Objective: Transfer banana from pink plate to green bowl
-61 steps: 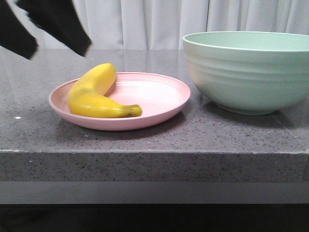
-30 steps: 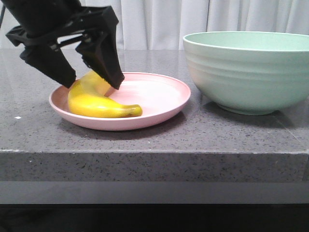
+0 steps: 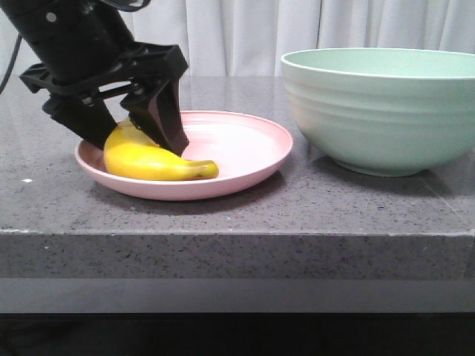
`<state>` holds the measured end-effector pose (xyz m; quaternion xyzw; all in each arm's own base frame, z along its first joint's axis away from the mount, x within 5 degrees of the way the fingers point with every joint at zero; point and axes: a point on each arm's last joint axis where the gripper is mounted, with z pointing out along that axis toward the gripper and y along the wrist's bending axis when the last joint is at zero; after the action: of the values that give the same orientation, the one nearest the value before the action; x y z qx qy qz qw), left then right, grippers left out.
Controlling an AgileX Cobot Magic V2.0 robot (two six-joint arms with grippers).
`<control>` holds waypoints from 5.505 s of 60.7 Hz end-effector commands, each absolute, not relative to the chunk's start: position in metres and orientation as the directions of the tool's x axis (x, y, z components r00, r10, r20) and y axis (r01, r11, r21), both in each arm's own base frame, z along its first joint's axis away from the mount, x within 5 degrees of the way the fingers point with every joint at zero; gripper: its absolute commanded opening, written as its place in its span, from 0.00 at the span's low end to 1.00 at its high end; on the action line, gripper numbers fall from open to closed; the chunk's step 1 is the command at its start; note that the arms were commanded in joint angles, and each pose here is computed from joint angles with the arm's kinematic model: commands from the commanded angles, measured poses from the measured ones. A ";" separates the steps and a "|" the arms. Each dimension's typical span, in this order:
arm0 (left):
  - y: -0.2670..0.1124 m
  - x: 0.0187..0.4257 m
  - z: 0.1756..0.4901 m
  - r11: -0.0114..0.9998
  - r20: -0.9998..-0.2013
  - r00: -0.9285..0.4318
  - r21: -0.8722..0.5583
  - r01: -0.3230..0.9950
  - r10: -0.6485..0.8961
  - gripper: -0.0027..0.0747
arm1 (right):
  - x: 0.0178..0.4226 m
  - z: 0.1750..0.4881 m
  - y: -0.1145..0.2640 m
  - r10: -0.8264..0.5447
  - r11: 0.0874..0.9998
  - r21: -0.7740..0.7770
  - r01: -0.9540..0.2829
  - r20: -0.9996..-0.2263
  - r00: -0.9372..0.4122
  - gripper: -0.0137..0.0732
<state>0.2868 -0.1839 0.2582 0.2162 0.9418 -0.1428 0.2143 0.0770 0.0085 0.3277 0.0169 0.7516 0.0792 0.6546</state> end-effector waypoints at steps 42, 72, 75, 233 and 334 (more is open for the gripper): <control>-0.190 0.294 0.327 0.846 -0.722 -0.645 -0.162 0.509 0.250 0.16 | 0.080 0.341 0.011 0.228 0.966 0.239 -0.098 -0.967 -0.114 0.91; -0.208 0.211 0.410 0.699 -0.867 -0.436 -0.157 0.697 0.241 0.16 | 0.136 0.369 0.071 0.565 0.572 0.720 -0.393 -0.693 -0.448 0.91; -0.208 0.210 0.410 0.699 -0.864 -0.440 -0.158 0.698 0.244 0.16 | 0.145 0.371 0.077 0.561 0.555 0.725 -0.408 -0.688 -0.461 0.91; -0.208 0.211 0.409 0.699 -0.863 -0.441 -0.157 0.698 0.246 0.75 | 0.327 0.349 0.049 -0.153 0.821 0.156 -0.549 -0.866 -0.476 0.42; -0.043 0.206 0.417 0.973 -0.934 -0.355 -0.112 0.200 -0.035 0.01 | 0.181 0.427 0.030 -0.023 0.973 0.057 -0.225 -0.941 -0.338 0.09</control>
<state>0.2283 -0.0525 0.3981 0.0660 0.8575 -0.1008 0.5001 0.2025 0.0298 0.4119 -0.0728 0.8645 0.0928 0.4885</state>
